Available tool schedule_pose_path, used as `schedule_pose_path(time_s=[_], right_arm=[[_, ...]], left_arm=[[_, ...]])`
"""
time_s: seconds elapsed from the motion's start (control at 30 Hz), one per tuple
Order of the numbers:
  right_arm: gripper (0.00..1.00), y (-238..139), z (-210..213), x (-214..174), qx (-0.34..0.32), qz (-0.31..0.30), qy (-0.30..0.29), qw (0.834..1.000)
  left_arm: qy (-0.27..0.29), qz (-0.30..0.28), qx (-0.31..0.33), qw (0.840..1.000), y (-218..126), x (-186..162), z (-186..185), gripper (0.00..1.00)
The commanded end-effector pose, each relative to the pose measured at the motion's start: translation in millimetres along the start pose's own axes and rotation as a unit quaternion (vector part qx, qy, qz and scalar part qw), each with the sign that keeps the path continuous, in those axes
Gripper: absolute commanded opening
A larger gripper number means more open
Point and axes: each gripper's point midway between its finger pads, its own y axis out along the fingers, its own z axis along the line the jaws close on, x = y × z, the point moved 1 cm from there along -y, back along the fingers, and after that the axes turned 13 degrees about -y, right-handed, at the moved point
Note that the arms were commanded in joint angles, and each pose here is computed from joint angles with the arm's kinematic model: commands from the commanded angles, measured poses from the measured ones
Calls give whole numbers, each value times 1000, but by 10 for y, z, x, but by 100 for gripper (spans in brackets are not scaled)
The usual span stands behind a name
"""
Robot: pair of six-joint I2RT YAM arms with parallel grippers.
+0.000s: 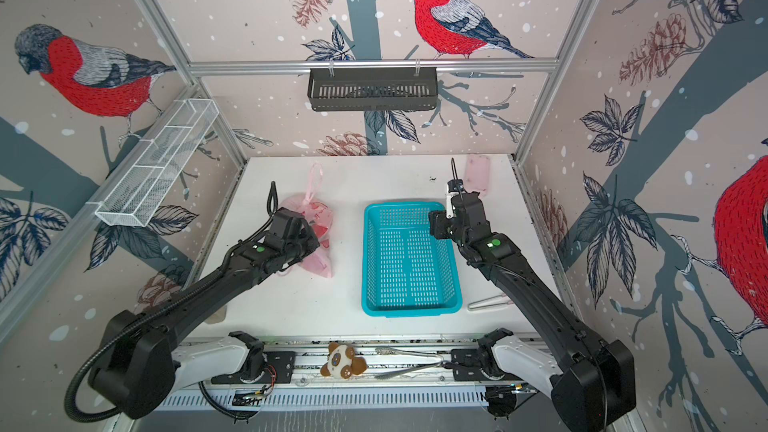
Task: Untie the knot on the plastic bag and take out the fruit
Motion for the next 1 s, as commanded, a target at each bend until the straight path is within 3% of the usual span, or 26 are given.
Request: schedule_pose_path(time_s=[0.0, 0.4, 0.57, 0.67, 0.97], right_arm=[[69, -55, 74, 53, -8, -13, 7, 1000], [70, -105, 633, 108, 45, -32, 29, 998], [70, -73, 862, 94, 59, -27, 26, 998], [71, -55, 1010, 111, 68, -24, 20, 997], [72, 38, 1460, 190, 87, -13, -5, 996]], left_arm=[[-41, 0, -31, 999, -37, -69, -118, 0], [-52, 62, -112, 990, 52, -417, -467, 5], [-36, 57, -127, 990, 14, -359, -624, 17], [-17, 48, -117, 992, -20, -319, -641, 28], [108, -28, -48, 993, -310, 15, -522, 45]])
